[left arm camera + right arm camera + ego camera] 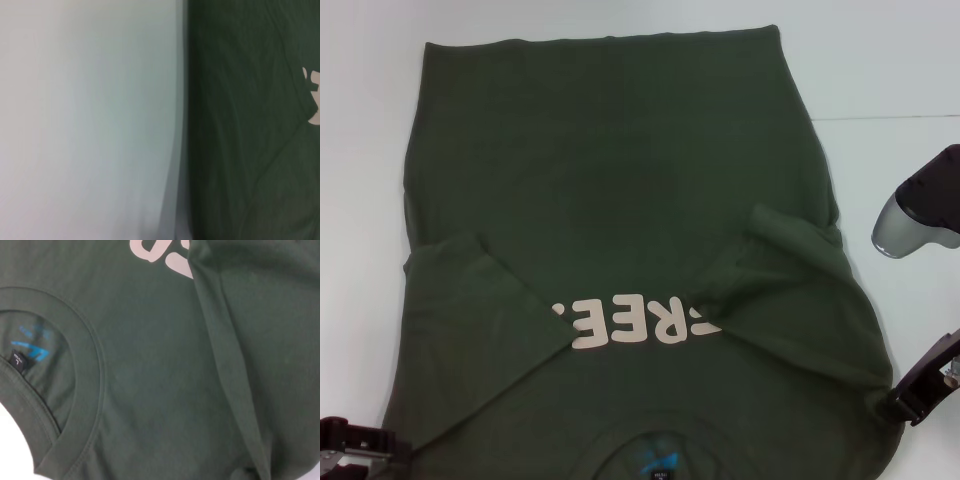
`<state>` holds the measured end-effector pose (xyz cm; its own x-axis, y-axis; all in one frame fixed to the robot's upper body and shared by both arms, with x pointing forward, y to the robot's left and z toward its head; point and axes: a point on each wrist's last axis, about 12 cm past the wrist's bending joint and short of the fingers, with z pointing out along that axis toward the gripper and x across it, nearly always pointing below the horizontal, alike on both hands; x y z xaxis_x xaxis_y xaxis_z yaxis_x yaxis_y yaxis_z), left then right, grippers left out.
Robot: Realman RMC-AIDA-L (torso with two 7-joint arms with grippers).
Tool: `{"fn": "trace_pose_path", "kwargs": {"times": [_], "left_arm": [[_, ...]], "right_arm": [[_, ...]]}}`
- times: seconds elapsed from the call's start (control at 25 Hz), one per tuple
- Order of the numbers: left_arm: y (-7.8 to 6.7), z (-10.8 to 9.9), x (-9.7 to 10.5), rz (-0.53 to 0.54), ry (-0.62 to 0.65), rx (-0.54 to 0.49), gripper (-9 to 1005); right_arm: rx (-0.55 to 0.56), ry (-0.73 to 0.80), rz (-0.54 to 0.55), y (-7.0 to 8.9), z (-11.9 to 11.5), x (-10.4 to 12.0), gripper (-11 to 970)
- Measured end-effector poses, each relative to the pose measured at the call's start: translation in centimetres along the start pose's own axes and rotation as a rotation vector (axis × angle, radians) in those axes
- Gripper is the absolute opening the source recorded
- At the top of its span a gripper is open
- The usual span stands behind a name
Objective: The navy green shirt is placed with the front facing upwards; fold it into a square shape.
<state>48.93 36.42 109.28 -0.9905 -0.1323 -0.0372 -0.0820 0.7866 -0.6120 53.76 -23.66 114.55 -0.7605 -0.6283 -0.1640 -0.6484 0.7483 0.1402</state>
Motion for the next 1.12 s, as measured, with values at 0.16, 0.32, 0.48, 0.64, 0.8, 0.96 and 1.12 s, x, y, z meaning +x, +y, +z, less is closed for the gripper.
{"fn": "trace_pose_path", "kwargs": {"times": [0.16,0.32,0.48,0.64,0.8,0.96,1.12], "left_arm": [[0.1,0.4,0.1,-0.001,0.017,-0.002,781],[0.0,0.8,0.1,0.007,0.032,0.007,695],[0.0,0.8,0.0,0.015,0.036,0.010,590],[-0.1,0.8,-0.1,0.024,0.035,0.010,425],[0.0,0.8,-0.2,0.031,0.028,0.004,147],[0.1,1.1,-0.3,0.035,0.024,0.003,30],[0.1,1.2,-0.4,0.108,0.003,0.020,30]], "right_arm": [[0.000,0.000,0.000,0.0,0.0,0.0,31],[0.000,-0.001,-0.001,0.0,0.0,0.0,31],[0.001,-0.002,-0.003,0.0,-0.1,-0.1,31],[0.000,-0.006,0.003,-0.1,-0.1,-0.1,30],[-0.010,-0.014,0.003,0.0,-0.1,-0.1,30],[-0.020,-0.021,0.006,0.0,-0.1,-0.1,31],[-0.033,-0.052,0.026,-0.4,-0.3,0.3,31]]}}
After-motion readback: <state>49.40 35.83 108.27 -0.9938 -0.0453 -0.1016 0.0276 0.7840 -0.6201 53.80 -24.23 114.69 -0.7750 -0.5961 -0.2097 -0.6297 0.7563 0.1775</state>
